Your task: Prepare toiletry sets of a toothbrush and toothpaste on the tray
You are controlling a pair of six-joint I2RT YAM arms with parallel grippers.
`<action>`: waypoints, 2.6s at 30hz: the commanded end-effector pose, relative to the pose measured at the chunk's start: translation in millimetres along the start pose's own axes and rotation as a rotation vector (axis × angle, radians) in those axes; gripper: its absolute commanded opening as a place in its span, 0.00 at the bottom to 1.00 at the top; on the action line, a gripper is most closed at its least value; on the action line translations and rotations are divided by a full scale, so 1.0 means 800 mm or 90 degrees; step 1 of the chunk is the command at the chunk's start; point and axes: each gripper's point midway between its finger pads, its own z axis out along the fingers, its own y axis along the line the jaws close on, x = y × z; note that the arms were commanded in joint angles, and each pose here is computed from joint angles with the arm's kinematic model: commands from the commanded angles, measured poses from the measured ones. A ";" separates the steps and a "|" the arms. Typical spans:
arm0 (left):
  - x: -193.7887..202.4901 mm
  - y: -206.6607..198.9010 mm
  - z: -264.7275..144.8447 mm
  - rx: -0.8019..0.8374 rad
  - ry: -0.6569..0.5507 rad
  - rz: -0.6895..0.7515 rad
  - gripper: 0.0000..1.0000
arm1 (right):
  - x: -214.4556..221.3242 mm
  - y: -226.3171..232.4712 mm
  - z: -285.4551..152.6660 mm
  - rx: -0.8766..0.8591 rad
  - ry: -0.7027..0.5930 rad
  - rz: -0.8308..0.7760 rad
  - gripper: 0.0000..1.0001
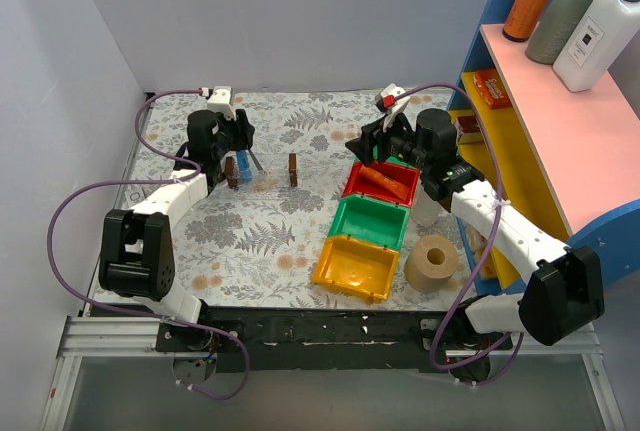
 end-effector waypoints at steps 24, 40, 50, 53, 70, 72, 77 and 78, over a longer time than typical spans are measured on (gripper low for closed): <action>-0.035 0.005 -0.024 -0.022 -0.055 0.010 0.98 | -0.023 -0.002 0.002 -0.001 -0.029 -0.005 0.64; -0.084 -0.006 -0.057 -0.018 -0.115 -0.012 0.98 | -0.032 -0.026 -0.001 0.060 0.007 -0.030 0.64; -0.090 0.001 -0.096 -0.056 -0.124 -0.030 0.98 | -0.005 -0.088 0.009 0.153 0.161 -0.037 0.57; -0.083 0.013 -0.112 -0.093 -0.130 -0.017 0.98 | 0.013 -0.109 0.016 0.166 0.199 -0.034 0.56; -0.081 0.023 -0.120 -0.120 -0.141 -0.010 0.98 | 0.118 -0.204 0.074 0.141 0.405 -0.118 0.51; -0.079 0.024 -0.118 -0.122 -0.138 -0.008 0.98 | 0.136 -0.209 0.080 0.132 0.424 -0.116 0.50; -0.076 0.026 -0.117 -0.126 -0.134 -0.006 0.98 | 0.164 -0.225 0.089 0.123 0.454 -0.105 0.48; -0.075 0.026 -0.117 -0.127 -0.133 -0.005 0.98 | 0.170 -0.228 0.092 0.123 0.459 -0.101 0.48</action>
